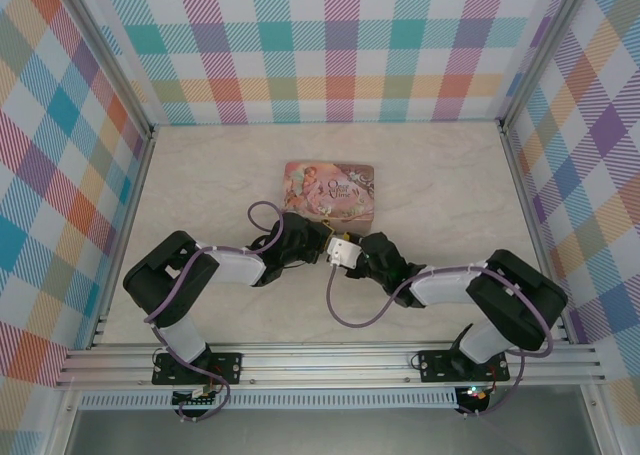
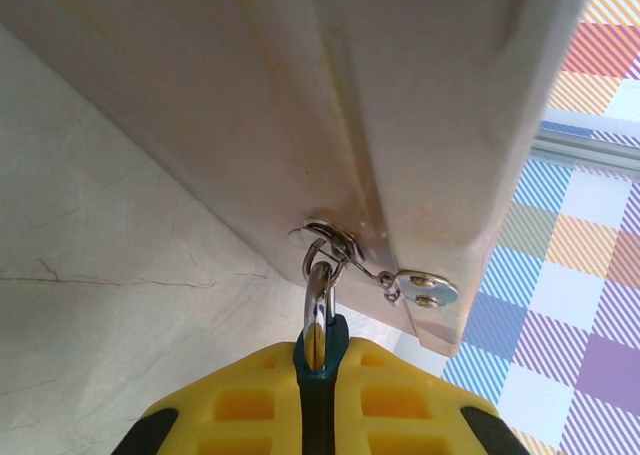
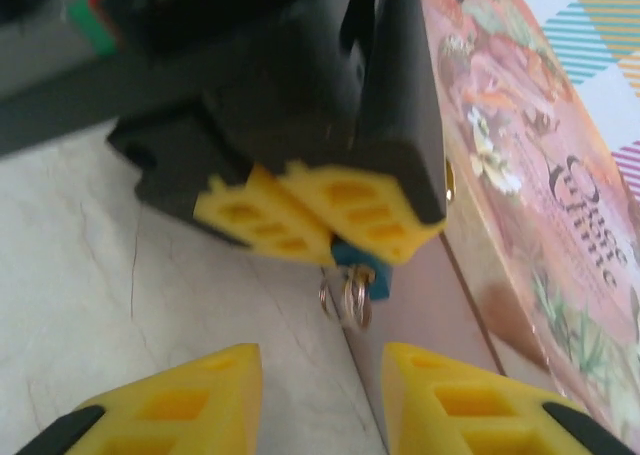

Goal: Unlock a padlock with a key

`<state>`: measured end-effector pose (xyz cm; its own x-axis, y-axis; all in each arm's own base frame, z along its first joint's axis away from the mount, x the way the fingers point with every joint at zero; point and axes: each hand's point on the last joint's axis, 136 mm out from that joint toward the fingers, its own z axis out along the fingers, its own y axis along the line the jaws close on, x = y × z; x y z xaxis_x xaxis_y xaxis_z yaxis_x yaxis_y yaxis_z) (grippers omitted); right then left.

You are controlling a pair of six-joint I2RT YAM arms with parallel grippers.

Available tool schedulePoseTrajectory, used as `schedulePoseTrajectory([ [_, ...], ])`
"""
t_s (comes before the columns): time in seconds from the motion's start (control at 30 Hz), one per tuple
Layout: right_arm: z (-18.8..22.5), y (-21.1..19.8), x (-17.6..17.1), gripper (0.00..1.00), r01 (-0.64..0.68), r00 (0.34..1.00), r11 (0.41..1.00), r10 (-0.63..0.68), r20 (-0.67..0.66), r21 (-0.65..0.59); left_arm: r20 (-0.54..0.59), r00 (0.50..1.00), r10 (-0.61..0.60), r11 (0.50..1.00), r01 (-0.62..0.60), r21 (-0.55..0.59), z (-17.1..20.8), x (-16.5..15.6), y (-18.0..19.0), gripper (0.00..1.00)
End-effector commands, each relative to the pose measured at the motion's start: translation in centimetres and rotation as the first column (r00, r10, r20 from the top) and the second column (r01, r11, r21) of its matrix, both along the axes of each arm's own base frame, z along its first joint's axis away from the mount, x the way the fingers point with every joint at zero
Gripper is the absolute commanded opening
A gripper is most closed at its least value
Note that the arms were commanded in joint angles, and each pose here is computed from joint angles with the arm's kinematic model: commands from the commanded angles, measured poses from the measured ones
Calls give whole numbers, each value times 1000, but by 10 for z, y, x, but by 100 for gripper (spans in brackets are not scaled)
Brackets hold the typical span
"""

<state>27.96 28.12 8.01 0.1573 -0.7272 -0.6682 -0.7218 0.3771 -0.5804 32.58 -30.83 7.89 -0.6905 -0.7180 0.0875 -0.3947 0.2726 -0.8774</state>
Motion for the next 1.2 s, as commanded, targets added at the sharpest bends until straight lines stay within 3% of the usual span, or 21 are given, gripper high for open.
schedulePoseTrajectory([
  [0.0,23,21,8,33,-37,999,992,35,17,121,45,999,-21,997,24,-74,32,4,-10,0],
  [0.23,18,23,15,28,-25,1000,991,25,4,128,42,999,-24,997,27,-76,31,3,-10,0],
  [0.7,11,16,19,35,-51,996,999,50,72,7,41,999,-20,996,23,-81,32,2,-5,0],
  [1.17,8,6,23,28,-19,995,1000,19,94,1,35,999,-15,996,18,-91,32,3,-3,0],
])
